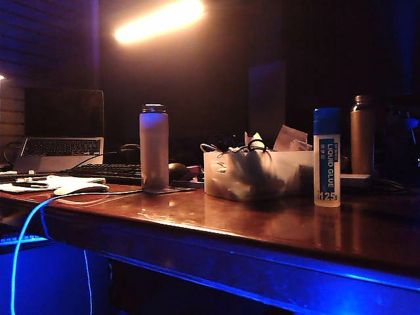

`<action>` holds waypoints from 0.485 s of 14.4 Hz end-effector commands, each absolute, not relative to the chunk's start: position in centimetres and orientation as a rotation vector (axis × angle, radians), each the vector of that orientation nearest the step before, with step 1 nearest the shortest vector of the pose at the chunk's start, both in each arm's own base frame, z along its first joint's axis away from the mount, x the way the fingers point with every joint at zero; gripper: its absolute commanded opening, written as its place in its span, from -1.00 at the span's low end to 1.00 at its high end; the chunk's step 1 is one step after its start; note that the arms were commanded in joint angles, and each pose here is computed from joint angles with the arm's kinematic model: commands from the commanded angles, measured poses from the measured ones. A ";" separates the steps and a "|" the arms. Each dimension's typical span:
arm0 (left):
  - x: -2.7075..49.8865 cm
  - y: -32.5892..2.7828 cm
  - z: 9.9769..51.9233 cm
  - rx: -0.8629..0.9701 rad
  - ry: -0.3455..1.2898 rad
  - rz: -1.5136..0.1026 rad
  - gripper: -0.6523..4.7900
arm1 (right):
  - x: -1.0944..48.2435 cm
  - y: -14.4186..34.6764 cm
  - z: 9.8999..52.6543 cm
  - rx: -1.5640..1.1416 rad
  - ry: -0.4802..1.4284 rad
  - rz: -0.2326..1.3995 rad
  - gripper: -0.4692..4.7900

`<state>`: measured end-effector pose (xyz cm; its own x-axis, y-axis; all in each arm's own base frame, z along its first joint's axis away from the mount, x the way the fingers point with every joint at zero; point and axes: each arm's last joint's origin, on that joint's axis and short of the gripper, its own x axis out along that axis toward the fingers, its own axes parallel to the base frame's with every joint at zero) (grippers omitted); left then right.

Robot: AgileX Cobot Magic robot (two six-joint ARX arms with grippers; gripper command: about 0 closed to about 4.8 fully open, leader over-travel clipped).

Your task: Pick up the liquid glue and place it into the translucent box.

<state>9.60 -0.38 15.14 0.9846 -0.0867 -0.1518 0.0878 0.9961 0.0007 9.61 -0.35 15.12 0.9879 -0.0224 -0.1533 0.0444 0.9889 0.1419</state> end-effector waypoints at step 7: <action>9.4 -0.4 16.1 -0.181 0.136 -0.074 -0.78 | 9.6 -0.4 15.1 0.258 0.143 -0.043 -0.83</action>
<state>9.55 -0.37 15.28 0.9841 -0.0851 -0.1560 0.0715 0.9933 -0.0908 9.61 -0.35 15.13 0.9880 -0.0224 -0.1525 0.0501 0.9824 0.1802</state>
